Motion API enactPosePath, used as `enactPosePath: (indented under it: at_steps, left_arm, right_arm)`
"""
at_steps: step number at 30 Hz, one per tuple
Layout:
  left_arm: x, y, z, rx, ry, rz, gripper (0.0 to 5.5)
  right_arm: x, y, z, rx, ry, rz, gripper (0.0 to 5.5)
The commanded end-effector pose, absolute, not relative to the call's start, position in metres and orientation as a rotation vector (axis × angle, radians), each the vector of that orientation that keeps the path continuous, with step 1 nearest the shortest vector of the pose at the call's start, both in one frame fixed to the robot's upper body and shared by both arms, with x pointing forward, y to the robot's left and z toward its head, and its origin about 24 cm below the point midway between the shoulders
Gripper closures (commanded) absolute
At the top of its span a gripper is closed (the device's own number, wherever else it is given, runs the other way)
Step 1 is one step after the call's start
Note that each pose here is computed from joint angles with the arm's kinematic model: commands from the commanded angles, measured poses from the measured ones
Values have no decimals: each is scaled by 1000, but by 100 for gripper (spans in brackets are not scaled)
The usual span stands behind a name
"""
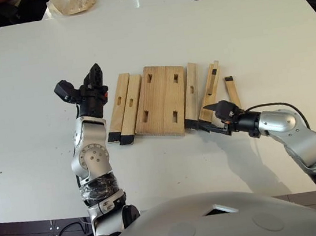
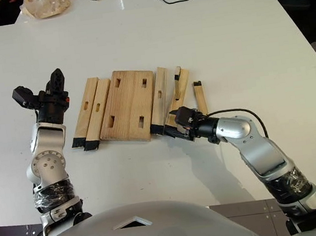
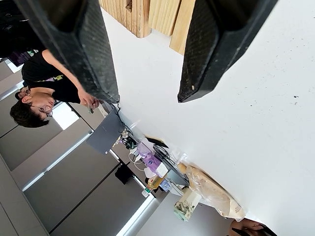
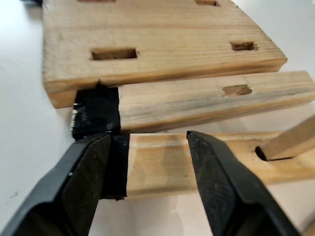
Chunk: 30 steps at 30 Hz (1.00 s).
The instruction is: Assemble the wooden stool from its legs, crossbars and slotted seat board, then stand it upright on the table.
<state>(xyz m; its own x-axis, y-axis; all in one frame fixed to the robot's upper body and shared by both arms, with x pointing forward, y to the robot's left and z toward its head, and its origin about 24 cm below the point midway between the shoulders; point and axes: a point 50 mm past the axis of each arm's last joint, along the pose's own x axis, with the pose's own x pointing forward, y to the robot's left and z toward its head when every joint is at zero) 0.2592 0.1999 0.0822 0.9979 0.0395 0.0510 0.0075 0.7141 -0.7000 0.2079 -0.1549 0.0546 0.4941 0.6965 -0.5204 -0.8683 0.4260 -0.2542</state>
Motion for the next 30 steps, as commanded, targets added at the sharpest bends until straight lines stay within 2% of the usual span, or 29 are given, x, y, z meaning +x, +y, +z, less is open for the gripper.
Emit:
enactPosePath:
  at_steps: [1, 8, 13, 15, 18, 20, 23, 30]
  left_arm:
    - [261, 197, 81, -770, -50, 15, 329]
    - [265, 196, 81, -771, -62, 14, 329]
    - [270, 196, 81, -765, -71, 7, 329]
    - [272, 196, 82, -763, -74, 1, 329]
    - [274, 196, 82, -759, -72, -7, 329]
    - [273, 196, 81, -754, -64, -6, 329]
    - [271, 196, 79, -748, -54, -6, 329]
    - [269, 195, 78, -737, -37, -8, 329]
  right_arm:
    - [215, -168, 52, -609, 381, 982, 269]
    - [221, -195, 79, -621, 330, 995, 269]
    - [236, -187, 92, -518, 262, 924, 269]
    - [246, -186, 83, -481, 298, 751, 269]
    - [242, -179, 70, -358, 354, 572, 269]
    - [233, -170, 67, -290, 369, 497, 236]
    - [217, -158, 63, -255, 398, 423, 180]
    - [207, -155, 46, -241, 523, 355, 180]
